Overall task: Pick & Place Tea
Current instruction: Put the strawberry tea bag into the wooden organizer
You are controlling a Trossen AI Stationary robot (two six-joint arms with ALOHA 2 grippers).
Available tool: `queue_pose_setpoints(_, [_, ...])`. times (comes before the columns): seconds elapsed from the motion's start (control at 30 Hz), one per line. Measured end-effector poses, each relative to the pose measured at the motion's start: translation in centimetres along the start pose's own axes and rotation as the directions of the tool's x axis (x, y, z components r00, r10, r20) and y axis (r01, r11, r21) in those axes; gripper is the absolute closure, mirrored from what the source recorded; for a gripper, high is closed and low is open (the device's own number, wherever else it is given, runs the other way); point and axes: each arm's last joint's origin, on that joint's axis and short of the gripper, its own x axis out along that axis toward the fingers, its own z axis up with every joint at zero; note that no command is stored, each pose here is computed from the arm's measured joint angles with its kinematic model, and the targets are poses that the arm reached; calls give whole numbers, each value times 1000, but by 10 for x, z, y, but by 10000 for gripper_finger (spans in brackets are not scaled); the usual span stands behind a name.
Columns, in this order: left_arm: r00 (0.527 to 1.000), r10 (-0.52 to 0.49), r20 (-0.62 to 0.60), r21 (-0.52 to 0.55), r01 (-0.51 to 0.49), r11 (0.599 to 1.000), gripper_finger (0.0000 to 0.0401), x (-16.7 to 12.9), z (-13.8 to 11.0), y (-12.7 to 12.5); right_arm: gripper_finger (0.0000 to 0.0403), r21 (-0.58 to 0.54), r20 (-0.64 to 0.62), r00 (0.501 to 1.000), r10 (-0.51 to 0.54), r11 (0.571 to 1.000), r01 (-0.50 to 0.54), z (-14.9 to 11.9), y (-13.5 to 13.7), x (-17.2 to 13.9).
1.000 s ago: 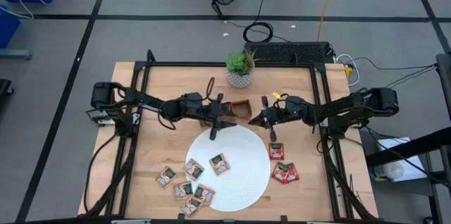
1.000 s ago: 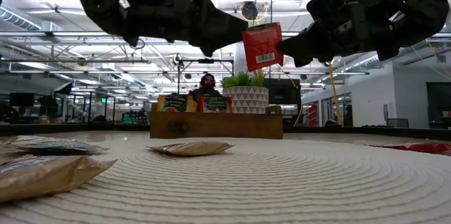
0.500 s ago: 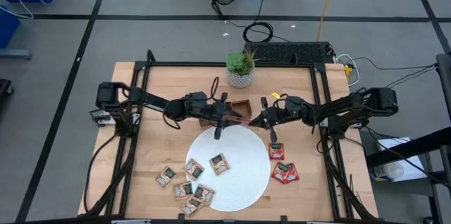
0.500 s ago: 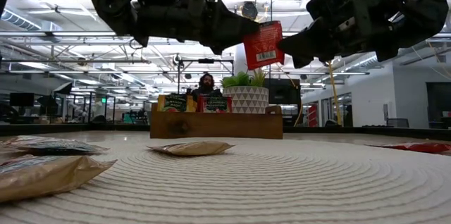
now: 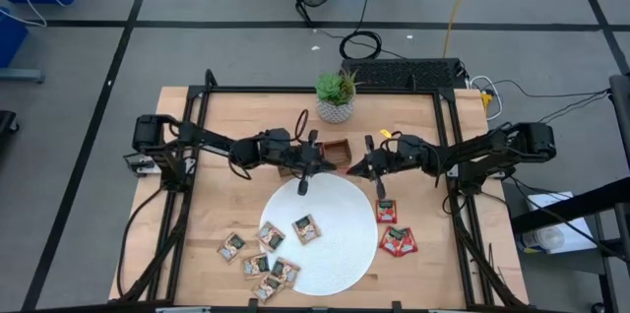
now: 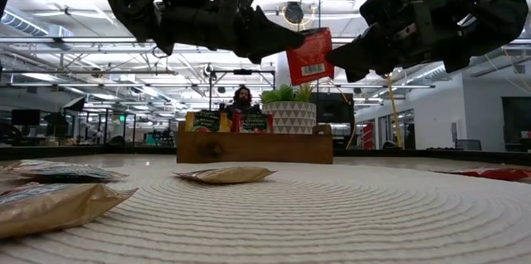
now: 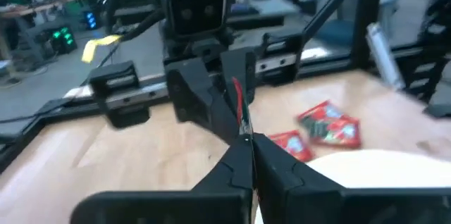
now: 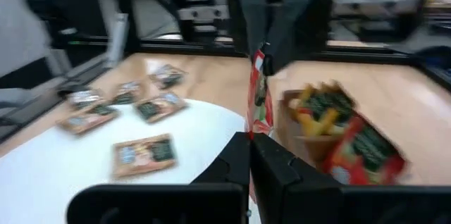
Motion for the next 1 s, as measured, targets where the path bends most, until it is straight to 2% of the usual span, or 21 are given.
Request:
queue_pose_setpoints(0.13, [989,108,-101,64,-102,993,397,-12,9,1,403,19,-42,997,-70,997,71,-4,-2,0])
queue_pose_setpoints(0.23, [963,206,-176,103,-191,976,398,-23,16,3,403,32,-72,995,-71,997,73,-7,-2,0])
queue_pose_setpoints(0.3, [944,231,-235,104,-212,972,398,-31,15,3,403,31,-70,995,-71,997,73,-7,-2,-1])
queue_pose_setpoints(0.43, [938,239,-250,62,-231,971,399,-36,4,2,403,9,-66,995,-79,997,79,-6,-2,0])
queue_pose_setpoints(0.53, [934,258,-249,23,-261,965,399,-36,-8,2,403,1,-66,990,-121,993,121,-6,-3,-1])
queue_pose_setpoints(0.73, [912,332,-240,8,-340,940,400,-45,-24,-1,403,-13,-60,987,-146,989,145,-6,-4,-1])
queue_pose_setpoints(1.0, [902,349,-254,-28,-368,929,400,-57,-40,-1,403,-14,-60,987,-147,989,147,-6,-4,-1])
